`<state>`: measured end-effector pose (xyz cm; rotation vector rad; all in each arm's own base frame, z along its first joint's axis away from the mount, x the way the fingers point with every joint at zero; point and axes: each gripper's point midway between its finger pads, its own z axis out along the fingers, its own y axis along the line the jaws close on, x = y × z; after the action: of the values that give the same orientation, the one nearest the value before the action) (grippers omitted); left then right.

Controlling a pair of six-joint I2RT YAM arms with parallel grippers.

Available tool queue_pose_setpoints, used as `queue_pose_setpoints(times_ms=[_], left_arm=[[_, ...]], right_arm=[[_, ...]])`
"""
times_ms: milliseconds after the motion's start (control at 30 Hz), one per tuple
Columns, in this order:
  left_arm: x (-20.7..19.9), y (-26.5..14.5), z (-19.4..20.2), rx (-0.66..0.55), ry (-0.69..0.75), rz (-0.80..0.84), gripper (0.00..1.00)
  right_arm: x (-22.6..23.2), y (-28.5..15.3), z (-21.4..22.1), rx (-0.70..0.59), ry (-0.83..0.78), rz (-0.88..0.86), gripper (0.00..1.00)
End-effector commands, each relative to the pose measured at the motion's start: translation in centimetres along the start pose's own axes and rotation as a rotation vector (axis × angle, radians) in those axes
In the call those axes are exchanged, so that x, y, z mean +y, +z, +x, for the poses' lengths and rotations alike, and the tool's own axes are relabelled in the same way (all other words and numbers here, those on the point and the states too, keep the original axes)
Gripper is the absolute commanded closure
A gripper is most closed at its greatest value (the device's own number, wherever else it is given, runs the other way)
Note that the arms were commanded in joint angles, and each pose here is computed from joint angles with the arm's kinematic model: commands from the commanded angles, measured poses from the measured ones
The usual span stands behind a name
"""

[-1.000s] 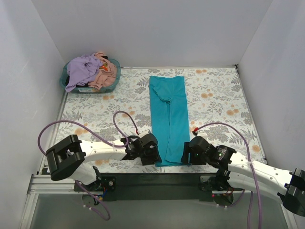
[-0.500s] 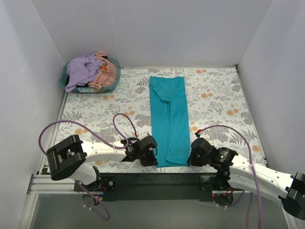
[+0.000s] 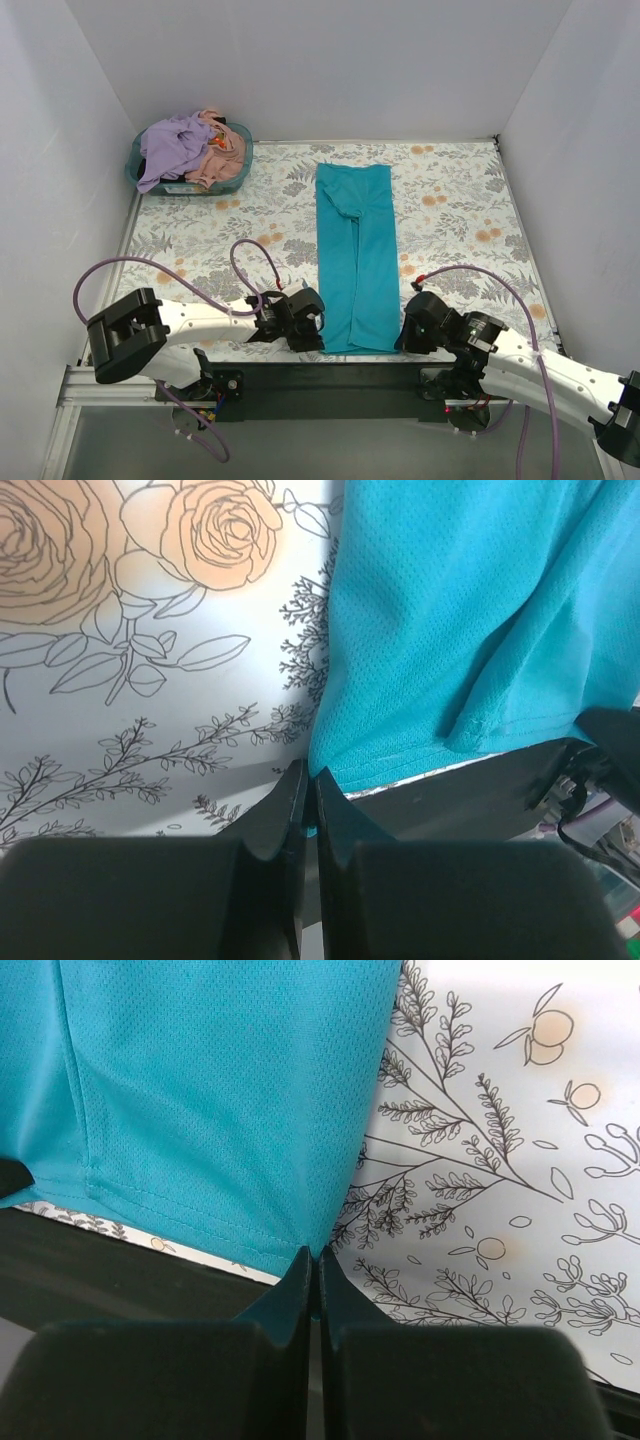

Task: Fold and stack the t-shirts
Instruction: Fold the tshirt

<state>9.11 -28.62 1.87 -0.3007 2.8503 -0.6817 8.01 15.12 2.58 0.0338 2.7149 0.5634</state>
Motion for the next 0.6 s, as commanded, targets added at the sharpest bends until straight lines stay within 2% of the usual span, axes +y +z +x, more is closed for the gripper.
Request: queue_pose_setpoints(times_ms=[0,133,300,433,567], left_arm=[[0.3,-0.9,0.2,-0.002,0.037,0.01,1.0],[-1.9,-1.9,-0.2,-0.012,0.051,0.082,1.0],[-4.2,-3.0,-2.8,-0.121,0.054,0.108,1.0],[-6.6,-3.3,-6.3,-0.191,0.079,0.094,1.0],[-7.8,-2.9,-9.7,-0.242,0.072,0.059,1.0]], right_arm=[[0.0,-0.7,-0.1,0.003,-0.017,0.0,0.99],[1.4,-1.6,-1.7,-0.048,-0.032,-0.031,0.99],[3.0,-3.2,-5.6,-0.18,-0.05,-0.013,0.99],[3.1,-3.4,-9.0,-0.302,-0.045,0.072,0.99],[5.0,-3.8,-13.6,-0.44,-0.042,0.069,0.99]])
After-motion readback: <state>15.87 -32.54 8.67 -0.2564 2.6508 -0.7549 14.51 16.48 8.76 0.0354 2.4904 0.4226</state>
